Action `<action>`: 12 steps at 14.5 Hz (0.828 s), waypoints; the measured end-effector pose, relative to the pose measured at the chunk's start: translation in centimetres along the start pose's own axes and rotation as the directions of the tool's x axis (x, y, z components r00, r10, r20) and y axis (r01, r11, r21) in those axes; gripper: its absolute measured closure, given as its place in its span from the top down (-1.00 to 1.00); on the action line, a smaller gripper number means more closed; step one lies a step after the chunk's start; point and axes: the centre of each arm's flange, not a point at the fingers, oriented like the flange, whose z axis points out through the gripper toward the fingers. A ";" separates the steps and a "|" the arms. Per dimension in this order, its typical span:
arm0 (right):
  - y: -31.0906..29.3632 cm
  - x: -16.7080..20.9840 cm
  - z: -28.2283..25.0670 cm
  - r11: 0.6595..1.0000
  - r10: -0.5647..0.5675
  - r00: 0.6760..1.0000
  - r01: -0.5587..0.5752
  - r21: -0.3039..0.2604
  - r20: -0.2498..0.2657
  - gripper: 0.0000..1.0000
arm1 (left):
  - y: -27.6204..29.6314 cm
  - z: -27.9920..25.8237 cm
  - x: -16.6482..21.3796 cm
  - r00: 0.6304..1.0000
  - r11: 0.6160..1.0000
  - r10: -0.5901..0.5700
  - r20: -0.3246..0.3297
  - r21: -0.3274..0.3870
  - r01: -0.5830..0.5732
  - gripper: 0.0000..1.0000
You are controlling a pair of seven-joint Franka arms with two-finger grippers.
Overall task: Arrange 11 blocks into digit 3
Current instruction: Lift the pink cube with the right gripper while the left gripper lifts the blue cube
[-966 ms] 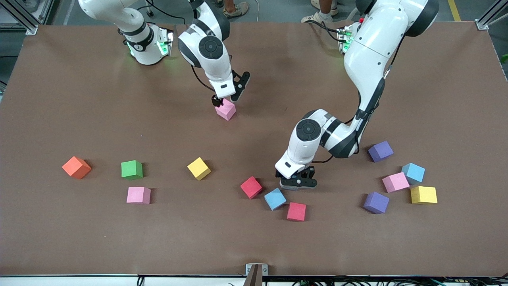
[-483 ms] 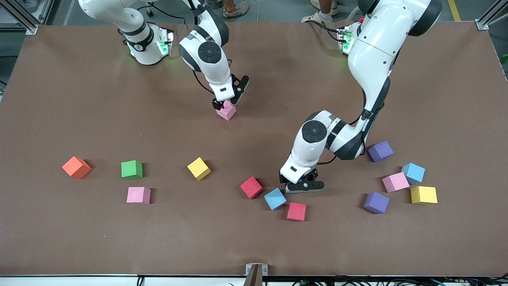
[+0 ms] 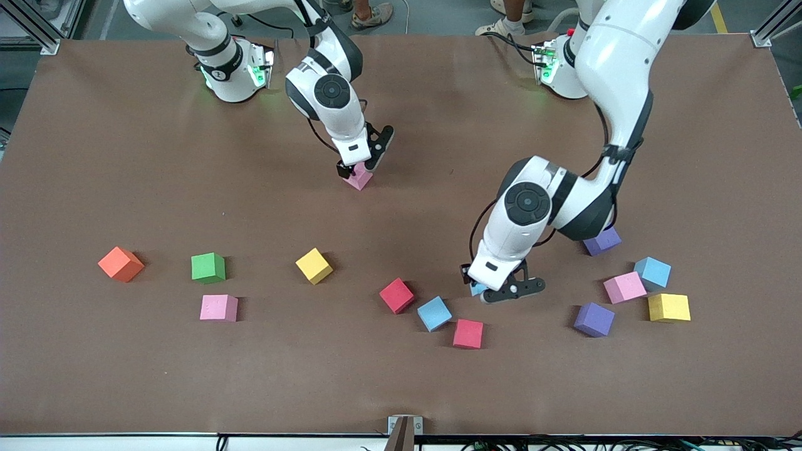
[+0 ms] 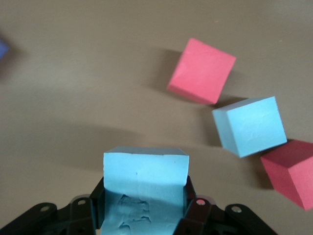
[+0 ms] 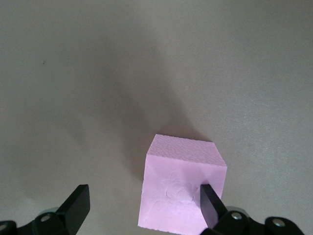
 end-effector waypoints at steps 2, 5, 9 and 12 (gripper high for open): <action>0.0 0.0 -0.1 1.000 0.000 1.000 0.000 0.000 -0.001 1.00 | -1.0 -1.9 -0.2 0.992 0.993 -0.113 0.048 0.037 0.111 -0.67; -0.1 0.1 -0.9 1.000 -0.006 1.000 0.006 -0.003 0.004 1.00 | -1.4 -2.6 -0.9 0.918 0.918 -0.392 0.067 0.093 0.385 -0.67; 0.0 0.2 -3.0 0.999 -0.034 0.999 0.033 -0.034 -0.007 1.00 | -1.4 -2.0 -1.8 0.706 0.701 -0.707 0.032 0.160 0.695 -0.70; 0.1 -0.1 -2.7 0.998 -0.041 0.999 0.041 -0.039 0.003 1.00 | -1.9 -1.5 -2.4 0.559 0.542 -0.829 -0.013 0.227 0.809 -0.70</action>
